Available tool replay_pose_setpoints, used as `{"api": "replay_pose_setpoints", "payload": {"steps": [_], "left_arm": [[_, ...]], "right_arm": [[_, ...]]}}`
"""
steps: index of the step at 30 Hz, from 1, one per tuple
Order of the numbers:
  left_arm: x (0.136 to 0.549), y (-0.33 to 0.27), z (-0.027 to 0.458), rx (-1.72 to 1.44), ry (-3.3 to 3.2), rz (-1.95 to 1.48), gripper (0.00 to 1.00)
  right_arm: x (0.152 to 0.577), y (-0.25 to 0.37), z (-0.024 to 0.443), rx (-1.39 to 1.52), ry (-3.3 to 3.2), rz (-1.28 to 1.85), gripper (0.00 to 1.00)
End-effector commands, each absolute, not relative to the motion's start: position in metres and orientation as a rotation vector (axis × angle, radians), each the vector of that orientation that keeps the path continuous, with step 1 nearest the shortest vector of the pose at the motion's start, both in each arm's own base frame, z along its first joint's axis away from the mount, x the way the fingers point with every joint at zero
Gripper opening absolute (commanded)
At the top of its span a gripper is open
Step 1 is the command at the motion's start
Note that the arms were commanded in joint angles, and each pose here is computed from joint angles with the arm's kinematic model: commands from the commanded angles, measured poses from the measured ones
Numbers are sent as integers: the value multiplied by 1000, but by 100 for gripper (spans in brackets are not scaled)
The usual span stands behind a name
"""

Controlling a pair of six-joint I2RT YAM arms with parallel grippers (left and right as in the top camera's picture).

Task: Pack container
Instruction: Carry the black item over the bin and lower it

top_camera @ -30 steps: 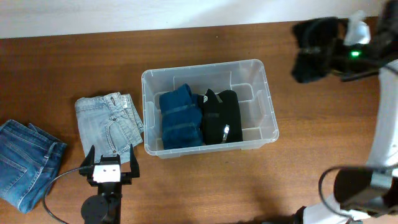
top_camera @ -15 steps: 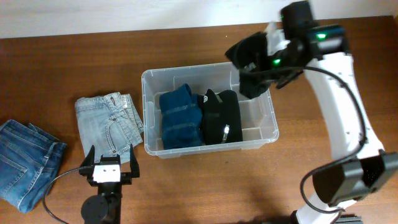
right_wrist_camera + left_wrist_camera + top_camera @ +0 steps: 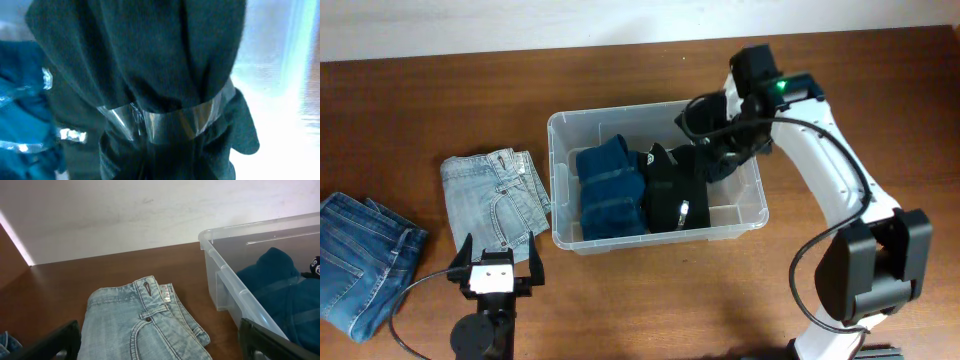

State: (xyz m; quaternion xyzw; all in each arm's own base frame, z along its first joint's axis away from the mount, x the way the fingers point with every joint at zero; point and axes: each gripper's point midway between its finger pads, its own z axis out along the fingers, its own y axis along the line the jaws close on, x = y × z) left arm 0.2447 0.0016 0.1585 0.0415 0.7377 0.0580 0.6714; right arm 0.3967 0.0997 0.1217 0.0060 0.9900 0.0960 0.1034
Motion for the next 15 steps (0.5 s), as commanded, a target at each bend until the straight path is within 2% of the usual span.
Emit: {"api": "replay_pose_setpoints", "payload": {"steps": [1,5,11,12,15], "left_arm": [[245,1,158,108,1656,135,99],[245,1,158,108,1656,135,99],[245,1,158,108,1656,135,99],[245,1,158,108,1656,135,99],[245,1,158,108,1656,135,99]], "right_arm": [[390,98,101,34,2948,260,14],[384,97,84,62,2965,261,14],[379,103,82,45,2980,273,14],[378,104,81,39,2982,273,17],[377,108,82,9,2984,273,41]]}}
